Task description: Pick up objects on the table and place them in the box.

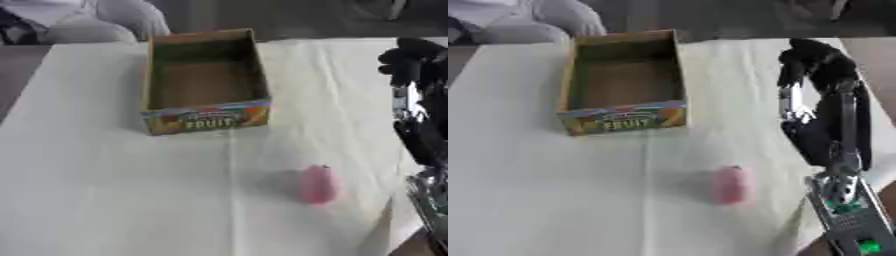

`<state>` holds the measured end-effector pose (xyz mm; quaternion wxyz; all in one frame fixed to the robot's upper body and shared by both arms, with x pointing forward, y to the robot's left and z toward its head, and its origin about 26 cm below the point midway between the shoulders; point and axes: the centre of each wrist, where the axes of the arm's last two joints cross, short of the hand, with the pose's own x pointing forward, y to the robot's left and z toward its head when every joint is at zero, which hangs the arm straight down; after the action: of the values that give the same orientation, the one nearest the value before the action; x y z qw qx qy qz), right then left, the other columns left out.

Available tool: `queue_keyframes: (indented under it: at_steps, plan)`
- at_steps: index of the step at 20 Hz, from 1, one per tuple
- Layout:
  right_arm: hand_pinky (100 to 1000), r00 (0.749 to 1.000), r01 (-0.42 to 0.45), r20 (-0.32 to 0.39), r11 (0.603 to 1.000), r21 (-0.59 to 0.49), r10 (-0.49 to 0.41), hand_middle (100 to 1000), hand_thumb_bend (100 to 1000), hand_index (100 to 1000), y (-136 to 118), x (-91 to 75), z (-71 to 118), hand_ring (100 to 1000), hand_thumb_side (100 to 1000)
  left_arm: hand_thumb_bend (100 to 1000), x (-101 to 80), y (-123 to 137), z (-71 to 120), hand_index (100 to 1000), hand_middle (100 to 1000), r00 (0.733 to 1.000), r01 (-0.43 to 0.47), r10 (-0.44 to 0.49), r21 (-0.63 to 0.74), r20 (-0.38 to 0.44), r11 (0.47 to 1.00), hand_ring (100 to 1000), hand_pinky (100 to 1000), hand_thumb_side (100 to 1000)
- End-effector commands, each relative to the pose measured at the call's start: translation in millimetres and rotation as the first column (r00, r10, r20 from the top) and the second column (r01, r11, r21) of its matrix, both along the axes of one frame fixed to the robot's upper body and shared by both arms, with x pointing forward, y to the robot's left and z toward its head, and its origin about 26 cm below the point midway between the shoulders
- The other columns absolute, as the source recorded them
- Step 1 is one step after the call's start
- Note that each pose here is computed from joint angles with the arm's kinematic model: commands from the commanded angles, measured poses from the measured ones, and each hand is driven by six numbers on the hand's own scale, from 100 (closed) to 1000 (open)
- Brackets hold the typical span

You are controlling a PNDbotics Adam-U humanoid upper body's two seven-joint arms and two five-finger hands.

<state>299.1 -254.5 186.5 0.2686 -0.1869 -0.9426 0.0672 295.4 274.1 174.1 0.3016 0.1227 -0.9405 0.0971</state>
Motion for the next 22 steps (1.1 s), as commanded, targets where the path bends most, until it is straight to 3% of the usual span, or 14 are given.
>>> queue_keyframes:
  at_steps: [1,10,13,15,16,17,22]
  plan:
    - [639,1.0,0.004,0.028,1.0,-0.012,-0.004,602,137,762,-1,-2.3,7.5,675,623,100,-2.7,3,7.4,847,644,1.0,-0.009,0.008,0.02,0.026,1.0,692,718,707]
    - [642,1.0,0.009,0.019,0.999,-0.041,-0.009,605,169,770,-3,-2.3,8.9,680,637,100,-2.5,2,7.6,847,644,1.0,-0.003,0.003,0.025,0.026,1.0,692,718,702]
    - [651,0.999,0.035,0.025,0.994,-0.101,-0.033,614,223,782,-9,-2.1,14.9,689,658,100,-2.4,2,7.8,847,644,1.0,-0.001,0.001,0.029,0.026,1.0,692,718,707]
    - [659,0.997,0.069,0.031,0.983,-0.168,-0.065,626,328,798,-16,-2.2,21.3,702,696,100,-2.4,2,7.9,847,644,1.0,-0.001,0.0,0.031,0.026,1.0,692,717,707]
    - [660,0.996,0.087,0.033,0.974,-0.207,-0.082,630,357,802,-19,-2.4,24.4,705,706,100,-2.4,2,7.9,846,644,1.0,0.0,0.0,0.032,0.026,0.999,692,717,707]
    - [662,0.995,0.103,0.029,0.961,-0.255,-0.098,642,454,815,-23,-2.7,27.4,710,730,100,-2.4,2,7.8,846,644,1.0,0.0,0.0,0.033,0.026,0.999,692,717,707]
    - [675,0.981,0.158,-0.021,0.859,-0.486,-0.192,666,443,835,-39,-4.5,44.4,716,695,100,-2.8,3,7.0,846,644,1.0,-0.002,0.001,0.039,0.022,0.999,692,717,707]
